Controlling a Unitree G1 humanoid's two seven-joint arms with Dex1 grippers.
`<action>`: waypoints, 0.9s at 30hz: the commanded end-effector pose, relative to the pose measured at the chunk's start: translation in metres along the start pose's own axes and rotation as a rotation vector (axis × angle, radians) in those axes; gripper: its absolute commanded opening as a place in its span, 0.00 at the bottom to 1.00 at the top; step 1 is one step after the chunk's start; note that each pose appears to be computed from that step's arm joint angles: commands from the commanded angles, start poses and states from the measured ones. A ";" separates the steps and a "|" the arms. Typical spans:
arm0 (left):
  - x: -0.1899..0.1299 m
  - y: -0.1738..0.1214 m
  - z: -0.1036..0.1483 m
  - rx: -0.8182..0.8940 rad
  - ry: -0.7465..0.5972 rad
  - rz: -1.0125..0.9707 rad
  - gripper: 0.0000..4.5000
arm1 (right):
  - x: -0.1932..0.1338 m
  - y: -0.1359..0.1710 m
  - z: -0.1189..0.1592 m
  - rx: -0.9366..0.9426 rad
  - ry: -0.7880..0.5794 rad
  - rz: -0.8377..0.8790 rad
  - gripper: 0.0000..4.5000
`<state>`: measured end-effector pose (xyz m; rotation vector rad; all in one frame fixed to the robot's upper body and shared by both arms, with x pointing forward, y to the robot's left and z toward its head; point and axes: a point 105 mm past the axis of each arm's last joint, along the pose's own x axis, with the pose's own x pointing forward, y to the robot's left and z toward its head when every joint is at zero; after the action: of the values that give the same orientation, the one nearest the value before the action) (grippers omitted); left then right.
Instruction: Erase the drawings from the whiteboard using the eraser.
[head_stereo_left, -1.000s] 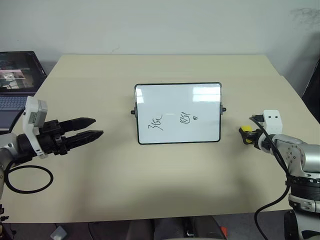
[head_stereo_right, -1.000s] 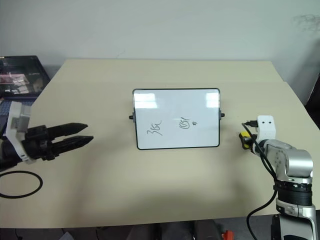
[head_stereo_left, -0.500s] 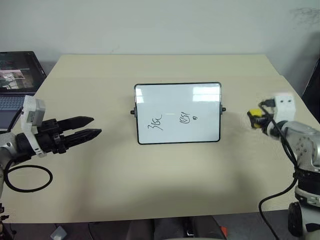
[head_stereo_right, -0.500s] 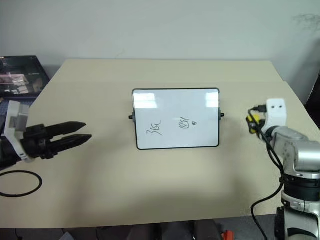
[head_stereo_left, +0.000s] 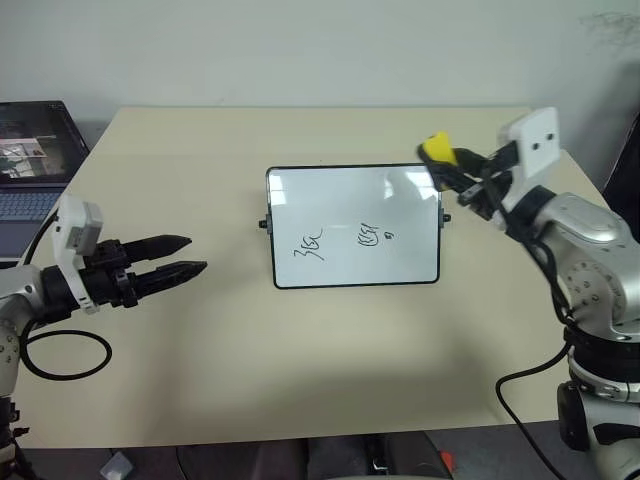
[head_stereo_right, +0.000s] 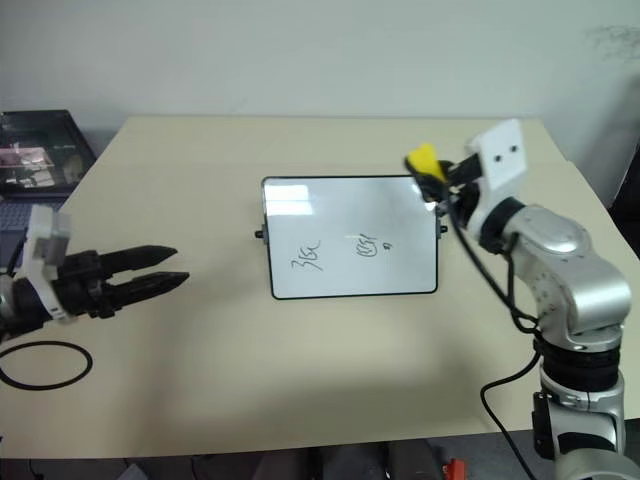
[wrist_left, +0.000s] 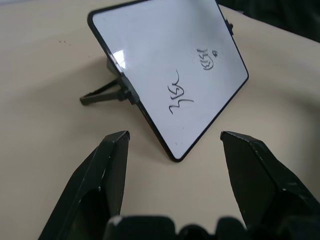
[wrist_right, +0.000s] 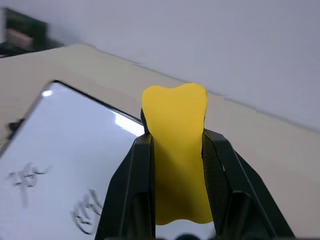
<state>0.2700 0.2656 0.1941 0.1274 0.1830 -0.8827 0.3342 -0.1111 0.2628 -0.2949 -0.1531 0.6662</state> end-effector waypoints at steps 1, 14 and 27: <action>0.001 -0.002 0.007 0.055 -0.010 -0.011 0.70 | 0.017 0.025 0.018 -0.108 -0.067 0.128 0.21; 0.002 -0.003 0.005 0.069 0.008 -0.008 0.70 | 0.075 0.106 0.000 -0.404 -0.023 0.427 0.21; 0.010 -0.014 0.018 0.108 -0.015 -0.028 0.70 | 0.106 0.103 -0.016 -0.565 0.081 0.450 0.21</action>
<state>0.2685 0.2503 0.1951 0.1994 0.1780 -0.9148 0.3602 0.0252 0.2102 -0.8910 -0.1526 1.0499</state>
